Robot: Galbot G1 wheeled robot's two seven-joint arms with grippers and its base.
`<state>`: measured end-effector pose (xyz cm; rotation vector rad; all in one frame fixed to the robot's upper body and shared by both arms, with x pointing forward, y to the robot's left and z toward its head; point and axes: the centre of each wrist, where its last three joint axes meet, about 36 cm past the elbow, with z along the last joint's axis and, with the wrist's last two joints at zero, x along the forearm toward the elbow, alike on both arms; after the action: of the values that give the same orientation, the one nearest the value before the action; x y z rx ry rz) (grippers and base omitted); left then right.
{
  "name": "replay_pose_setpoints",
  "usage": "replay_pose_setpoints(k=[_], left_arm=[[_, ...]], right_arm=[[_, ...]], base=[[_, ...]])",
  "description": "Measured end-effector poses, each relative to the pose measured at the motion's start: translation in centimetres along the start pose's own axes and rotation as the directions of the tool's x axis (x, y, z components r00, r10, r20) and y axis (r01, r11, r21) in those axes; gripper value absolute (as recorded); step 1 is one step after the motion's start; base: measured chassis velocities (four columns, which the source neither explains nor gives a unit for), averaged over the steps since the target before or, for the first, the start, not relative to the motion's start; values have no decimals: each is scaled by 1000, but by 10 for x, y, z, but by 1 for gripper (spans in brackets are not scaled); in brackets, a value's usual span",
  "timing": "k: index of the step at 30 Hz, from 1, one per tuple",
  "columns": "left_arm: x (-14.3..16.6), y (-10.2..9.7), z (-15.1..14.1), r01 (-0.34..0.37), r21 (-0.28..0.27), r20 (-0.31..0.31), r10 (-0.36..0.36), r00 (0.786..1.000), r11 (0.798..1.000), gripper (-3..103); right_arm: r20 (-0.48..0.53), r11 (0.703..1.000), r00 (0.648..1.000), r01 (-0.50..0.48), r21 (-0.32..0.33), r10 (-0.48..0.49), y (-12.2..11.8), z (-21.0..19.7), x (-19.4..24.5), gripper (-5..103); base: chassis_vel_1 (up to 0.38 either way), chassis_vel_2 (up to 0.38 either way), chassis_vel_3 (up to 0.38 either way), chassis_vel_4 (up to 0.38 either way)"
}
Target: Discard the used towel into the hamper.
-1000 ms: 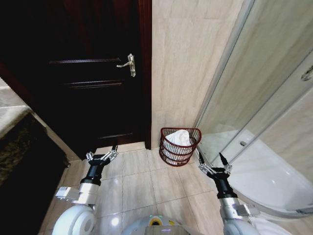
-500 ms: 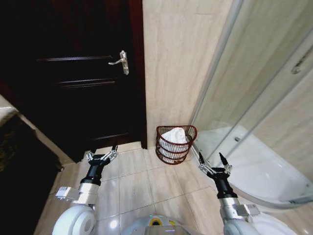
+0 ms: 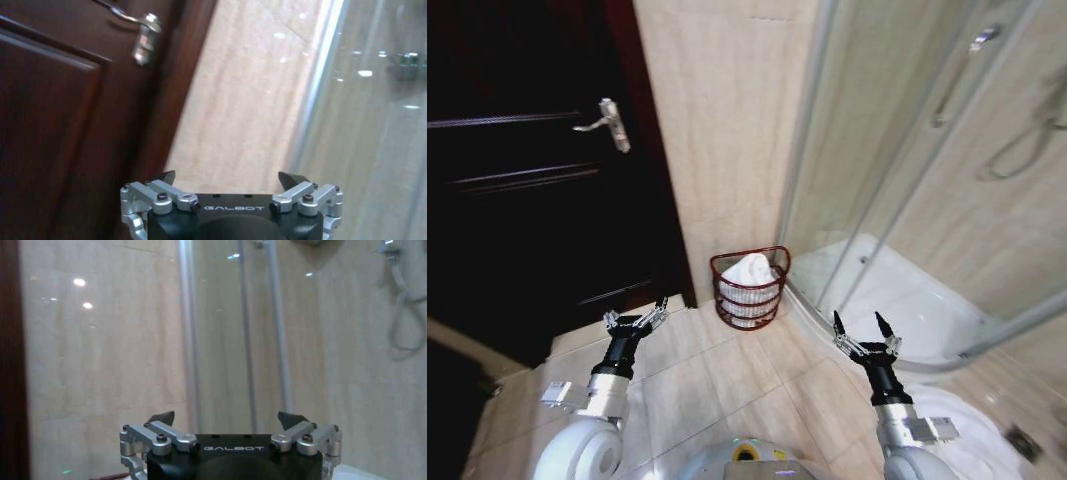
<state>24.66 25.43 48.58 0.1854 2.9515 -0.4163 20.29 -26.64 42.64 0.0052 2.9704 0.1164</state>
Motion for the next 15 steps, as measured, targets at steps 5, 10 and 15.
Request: replay_pose_setpoints(k=[5,10,15], left_arm=[[0,0,0,0,0,0,0,1000,1000,100],[0,0,0,0,0,0,0,1000,1000,100],[0,0,0,0,0,0,0,1000,1000,100]], right_arm=[[0,1000,1000,0,0,0,0,0,0,100],[0,1000,1000,0,0,0,0,0,0,100],[0,1000,1000,0,0,0,0,0,0,100]], base=[[-138,-123,-124,-111],[-121,-102,-105,-112],[-113,-92,-120,-114]])
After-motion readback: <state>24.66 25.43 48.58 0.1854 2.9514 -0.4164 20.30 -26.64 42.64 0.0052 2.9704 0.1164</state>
